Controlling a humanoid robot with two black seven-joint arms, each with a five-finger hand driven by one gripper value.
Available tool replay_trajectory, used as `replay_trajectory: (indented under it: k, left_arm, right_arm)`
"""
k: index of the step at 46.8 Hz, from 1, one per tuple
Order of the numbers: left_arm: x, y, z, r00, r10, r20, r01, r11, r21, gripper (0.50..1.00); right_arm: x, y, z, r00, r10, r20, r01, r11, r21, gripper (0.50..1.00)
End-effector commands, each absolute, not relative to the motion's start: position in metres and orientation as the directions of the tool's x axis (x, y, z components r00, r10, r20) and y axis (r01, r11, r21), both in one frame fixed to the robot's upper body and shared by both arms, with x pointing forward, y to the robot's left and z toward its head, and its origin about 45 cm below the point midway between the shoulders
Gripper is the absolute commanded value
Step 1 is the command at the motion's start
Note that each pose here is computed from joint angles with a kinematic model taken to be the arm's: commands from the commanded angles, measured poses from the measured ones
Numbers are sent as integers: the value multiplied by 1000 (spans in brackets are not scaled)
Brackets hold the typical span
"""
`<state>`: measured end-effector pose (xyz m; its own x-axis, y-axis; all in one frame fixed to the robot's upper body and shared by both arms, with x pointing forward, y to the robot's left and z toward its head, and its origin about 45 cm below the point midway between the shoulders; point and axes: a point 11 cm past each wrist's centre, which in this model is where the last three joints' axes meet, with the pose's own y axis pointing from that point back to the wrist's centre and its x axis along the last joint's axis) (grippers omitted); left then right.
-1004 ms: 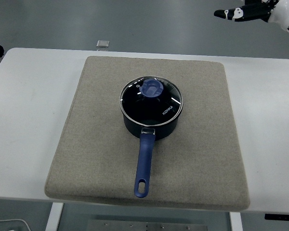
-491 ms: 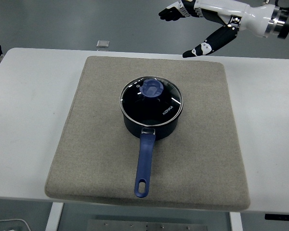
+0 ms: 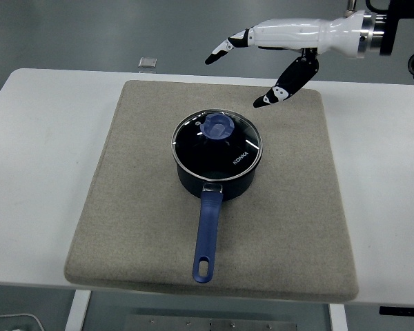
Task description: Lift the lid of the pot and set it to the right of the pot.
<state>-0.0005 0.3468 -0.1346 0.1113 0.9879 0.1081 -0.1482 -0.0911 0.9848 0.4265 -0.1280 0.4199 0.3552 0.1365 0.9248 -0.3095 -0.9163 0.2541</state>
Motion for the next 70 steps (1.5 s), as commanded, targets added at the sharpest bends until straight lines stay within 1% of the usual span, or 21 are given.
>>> replay_trajectory:
  k: [1,5,11,18,22,34,43,48,52,60,70]
  left_arm:
    - [0,347,-135,111,988,108,-149,-91,985,1000]
    - [0,347,-135,112,988,108,-149,-91,985,1000]
    - [0,347,-135,111,988,108,-149,-91,985,1000]
    - [0,347,-135,112,988,108,-149,-91,985,1000]
    - [-1,347,-135,111,988,108,-147,-91,985,1000]
    - [0,347,-135,111,988,108,-149,-91,985,1000]
    - [-1,347,-135,112,988,108,-147,-91,985,1000]
    - [0,347,-135,111,988,108,-149,-91,985,1000]
    - [0,347,-135,112,988,108,-149,-91,985,1000]
    - [0,347,-135,111,988,108,-149,-91,985,1000]
    - [0,347,-135,111,988,108,-149,-91,985,1000]
  right_arm:
    - [423,-122,425,306,171,937,-300,-916,266,889]
    - [422,-119,426,277,194,941,-298,-914,276,889]
    - [413,-109,421,253,228,940,-263,-919,293,889]
    - [407,-90,413,223,245,943,-225,-929,295,889]
    - [407,-90,406,229,256,939,-224,-925,307,889]
    - [409,-89,405,213,245,946,-230,-928,292,889]
    - [404,-75,393,200,259,945,-198,-934,298,889]
    - [405,-76,383,185,266,946,-204,-931,302,889]
    - [403,-69,377,184,267,946,-189,-935,301,889]
    - [409,-65,375,174,250,953,-208,-936,283,889]
    - [409,-64,368,161,258,953,-204,-936,288,889]
